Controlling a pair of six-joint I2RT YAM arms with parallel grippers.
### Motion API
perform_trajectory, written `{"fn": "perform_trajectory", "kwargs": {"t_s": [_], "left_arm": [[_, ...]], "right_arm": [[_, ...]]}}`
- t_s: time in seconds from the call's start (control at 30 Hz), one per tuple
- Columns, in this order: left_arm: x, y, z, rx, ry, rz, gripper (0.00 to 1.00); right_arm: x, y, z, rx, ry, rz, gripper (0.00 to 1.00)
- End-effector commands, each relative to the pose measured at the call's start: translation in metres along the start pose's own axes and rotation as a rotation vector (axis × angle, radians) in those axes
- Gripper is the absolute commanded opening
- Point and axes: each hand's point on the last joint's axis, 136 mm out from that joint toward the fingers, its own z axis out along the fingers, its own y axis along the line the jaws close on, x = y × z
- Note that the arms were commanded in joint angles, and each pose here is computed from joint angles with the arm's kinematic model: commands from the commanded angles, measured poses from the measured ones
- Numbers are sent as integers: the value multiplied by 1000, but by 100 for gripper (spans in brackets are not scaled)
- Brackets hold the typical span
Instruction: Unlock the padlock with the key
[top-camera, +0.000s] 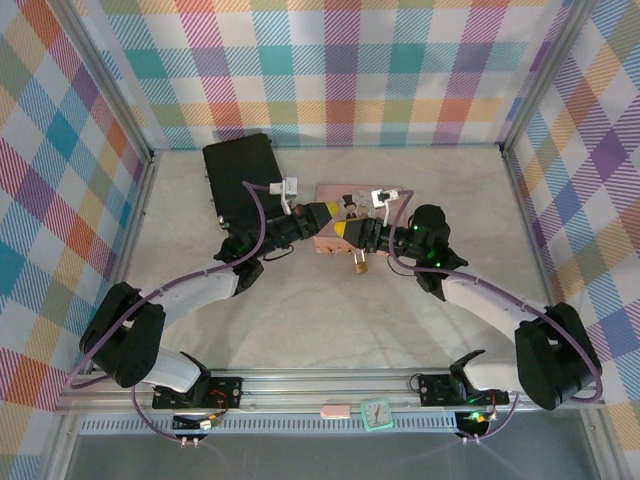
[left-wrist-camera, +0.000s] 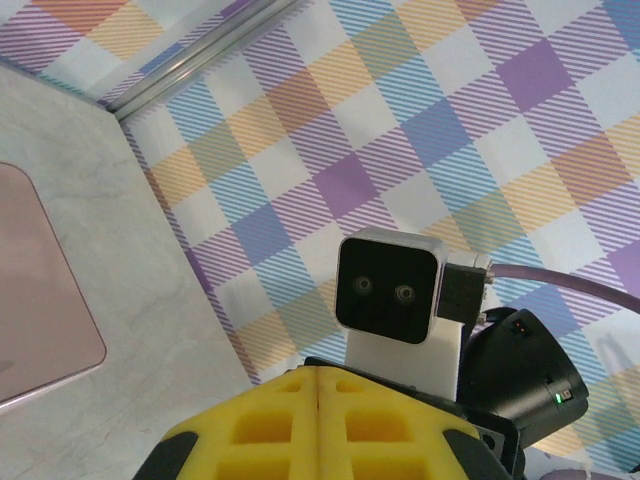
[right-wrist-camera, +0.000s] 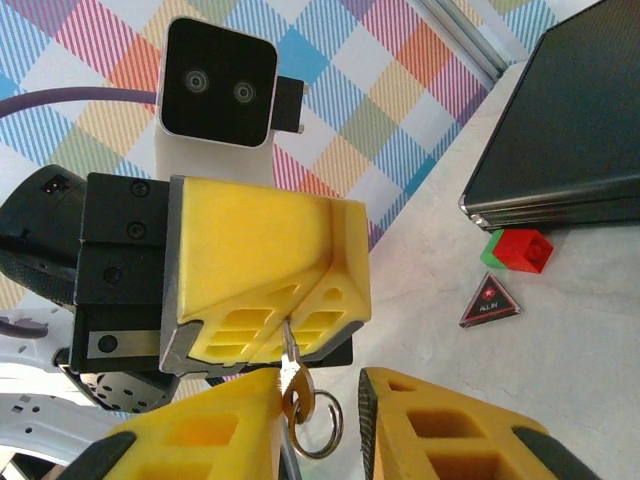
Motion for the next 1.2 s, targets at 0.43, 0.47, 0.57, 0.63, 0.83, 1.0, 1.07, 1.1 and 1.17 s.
{"fn": "perform_trajectory", "kwargs": {"t_s": [0.43,0.47,0.57,0.63,0.83,1.0,1.07,1.1,1.17], "left_arm": [[-11,12,-14,-49,-67,-28,73],[-16,20,-20,-83,-87,-35,79],[-24,37,-34,-165,-105,-46,82],[-24,49,-41,-225,-103,-57,82],[16,104,-51,-471,56,-105,74],[73,124,-52,-713,279,84,73],[89,134,-50,-769,335,107,73],[99,139,-47,-785,364,110,72],[112,150,-41,-829,407,126,72]], "right_arm": [[9,-3,-1,81,86,-121,0],[11,-5,-3,105,100,-144,0],[18,-11,-9,155,146,-194,0],[21,-13,-13,178,160,-226,0],[27,-38,-32,362,206,-281,0],[31,-75,-59,611,223,-250,0],[33,-89,-73,713,209,-222,0],[34,-94,-81,756,203,-204,0],[38,-106,-97,843,192,-171,0]]}}
